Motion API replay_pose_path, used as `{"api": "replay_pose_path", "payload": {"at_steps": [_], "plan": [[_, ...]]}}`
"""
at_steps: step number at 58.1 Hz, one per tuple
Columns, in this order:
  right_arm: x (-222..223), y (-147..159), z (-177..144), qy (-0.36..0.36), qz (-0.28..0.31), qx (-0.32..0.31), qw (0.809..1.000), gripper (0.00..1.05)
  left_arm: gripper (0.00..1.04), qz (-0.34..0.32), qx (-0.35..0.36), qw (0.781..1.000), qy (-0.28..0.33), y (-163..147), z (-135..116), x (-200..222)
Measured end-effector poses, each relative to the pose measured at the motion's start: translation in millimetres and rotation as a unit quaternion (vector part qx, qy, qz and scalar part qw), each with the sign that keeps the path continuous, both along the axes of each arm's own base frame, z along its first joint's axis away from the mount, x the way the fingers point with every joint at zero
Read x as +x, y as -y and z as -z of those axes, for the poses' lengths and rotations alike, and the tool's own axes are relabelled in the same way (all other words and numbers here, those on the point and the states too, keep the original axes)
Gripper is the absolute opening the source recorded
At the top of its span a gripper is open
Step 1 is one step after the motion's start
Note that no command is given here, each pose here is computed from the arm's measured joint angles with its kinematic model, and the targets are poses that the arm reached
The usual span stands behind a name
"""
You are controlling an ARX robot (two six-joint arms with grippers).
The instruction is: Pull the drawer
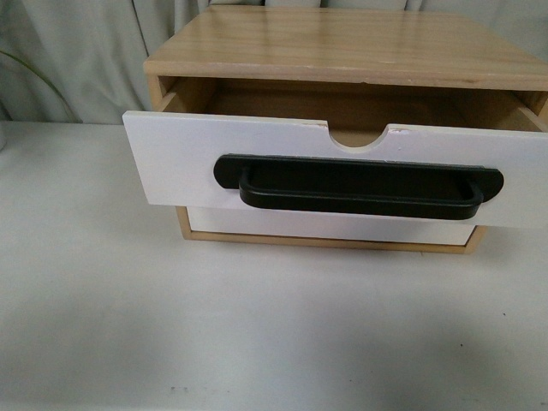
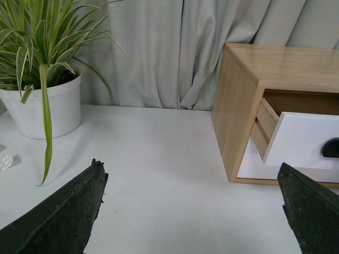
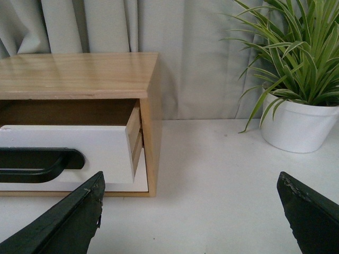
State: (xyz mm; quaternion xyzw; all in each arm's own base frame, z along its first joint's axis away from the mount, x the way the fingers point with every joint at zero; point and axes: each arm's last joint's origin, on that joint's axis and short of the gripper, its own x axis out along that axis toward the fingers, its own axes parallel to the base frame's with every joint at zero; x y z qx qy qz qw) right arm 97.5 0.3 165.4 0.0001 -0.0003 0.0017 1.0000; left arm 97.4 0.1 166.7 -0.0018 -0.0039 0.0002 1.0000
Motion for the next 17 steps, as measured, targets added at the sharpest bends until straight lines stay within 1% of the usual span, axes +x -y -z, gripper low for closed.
{"api": "replay_pose_path", "payload": {"at_steps": [17], "plan": [[0.0,0.0,0.0,0.000,0.000,0.000,1.000,0.96,0.98,0.000,0.000,1.000,0.000,0.0,0.0,0.0]]}}
